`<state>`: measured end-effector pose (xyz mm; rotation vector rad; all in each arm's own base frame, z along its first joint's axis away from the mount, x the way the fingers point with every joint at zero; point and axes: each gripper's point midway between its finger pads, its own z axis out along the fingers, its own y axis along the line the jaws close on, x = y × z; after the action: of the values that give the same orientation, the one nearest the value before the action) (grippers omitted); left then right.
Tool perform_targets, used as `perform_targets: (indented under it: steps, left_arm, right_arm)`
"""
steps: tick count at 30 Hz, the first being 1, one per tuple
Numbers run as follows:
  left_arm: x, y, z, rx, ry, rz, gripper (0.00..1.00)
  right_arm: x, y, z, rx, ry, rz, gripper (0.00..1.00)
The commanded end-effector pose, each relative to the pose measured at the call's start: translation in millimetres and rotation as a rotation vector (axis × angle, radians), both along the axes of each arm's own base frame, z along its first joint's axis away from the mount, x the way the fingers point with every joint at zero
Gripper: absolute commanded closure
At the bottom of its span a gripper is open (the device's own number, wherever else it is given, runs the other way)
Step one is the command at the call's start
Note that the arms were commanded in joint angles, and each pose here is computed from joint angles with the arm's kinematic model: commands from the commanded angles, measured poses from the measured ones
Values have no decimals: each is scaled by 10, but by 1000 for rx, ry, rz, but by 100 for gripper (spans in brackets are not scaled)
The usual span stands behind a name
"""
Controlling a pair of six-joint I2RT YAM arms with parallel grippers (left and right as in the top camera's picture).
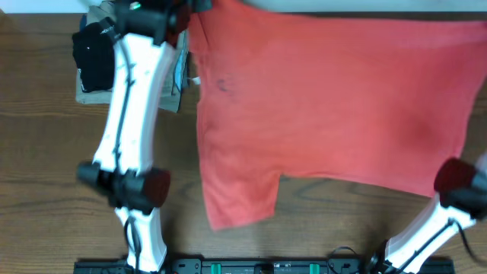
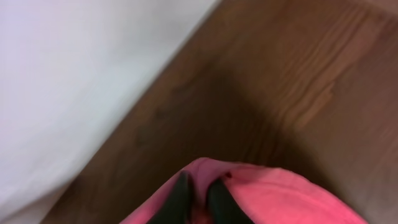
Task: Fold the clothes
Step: 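Lift the T-shirt with both grippers and lay it flat toward the top, then release the T-shirt and pull both grippers back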
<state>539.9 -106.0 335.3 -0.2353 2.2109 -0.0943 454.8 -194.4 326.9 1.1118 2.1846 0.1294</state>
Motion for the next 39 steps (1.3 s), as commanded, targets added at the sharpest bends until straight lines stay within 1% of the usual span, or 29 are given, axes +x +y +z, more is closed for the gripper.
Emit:
perform_targets:
  steps: [1, 2, 3, 5, 7, 10, 12, 15, 20, 25, 26, 29, 30, 32, 33, 37, 39]
  left_arm:
    - [287, 36, -461, 39, 49, 25, 10]
    - [371, 29, -646, 45, 72, 26, 2]
    - [417, 35, -788, 51, 95, 29, 2]
    - [454, 42, -1033, 63, 143, 31, 2]
    - [414, 54, -1127, 73, 178, 31, 2]
    - [318, 77, -1038, 75, 190, 31, 2]
    - [198, 89, -897, 73, 193, 26, 2]
    - [-107, 161, -671, 83, 229, 25, 2]
    - [-807, 311, -340, 98, 331, 14, 2]
    - [-1361, 433, 84, 53, 319, 43, 2]
    - [-1483, 463, 155, 48, 319, 49, 2]
    - [-1866, 560, 248, 36, 362, 77, 2]
    - [-1980, 588, 254, 36, 383, 84, 2]
    - [-2128, 579, 282, 20, 395, 64, 2]
    - [-2177, 592, 291, 6, 393, 82, 2]
    - [-2416, 652, 319, -9, 392, 98, 2]
    - [-2579, 675, 265, -16, 412, 104, 2]
  right_arm:
    - [314, 55, -548, 5, 99, 55, 28]
    - [404, 81, -706, 5, 123, 79, 3]
    - [466, 107, -835, 6, 144, 97, 1]
    - [538, 166, -1046, 10, 185, 129, 1]
    - [538, 229, -1144, 23, 214, 146, 1]
    - [505, 293, -1103, 37, 215, 159, 1]
    - [430, 352, -998, 51, 210, 169, 1]
    - [245, 442, -819, 68, 218, 177, 1]
    - [-104, 610, -550, 98, 241, 191, 1]
    - [-419, 734, -199, 93, 215, 185, 1]
    - [-461, 769, -108, 71, 197, 225, 1]
    - [-608, 815, 38, 47, 179, 238, 1]
    - [-663, 831, 55, 47, 182, 237, 1]
    - [-810, 863, 39, 56, 207, 224, 1]
    - [-891, 878, 12, 65, 225, 208, 1]
    - [-1218, 917, -141, 75, 310, 181, 1]
    - [-1386, 889, -241, 63, 364, 146, 1]
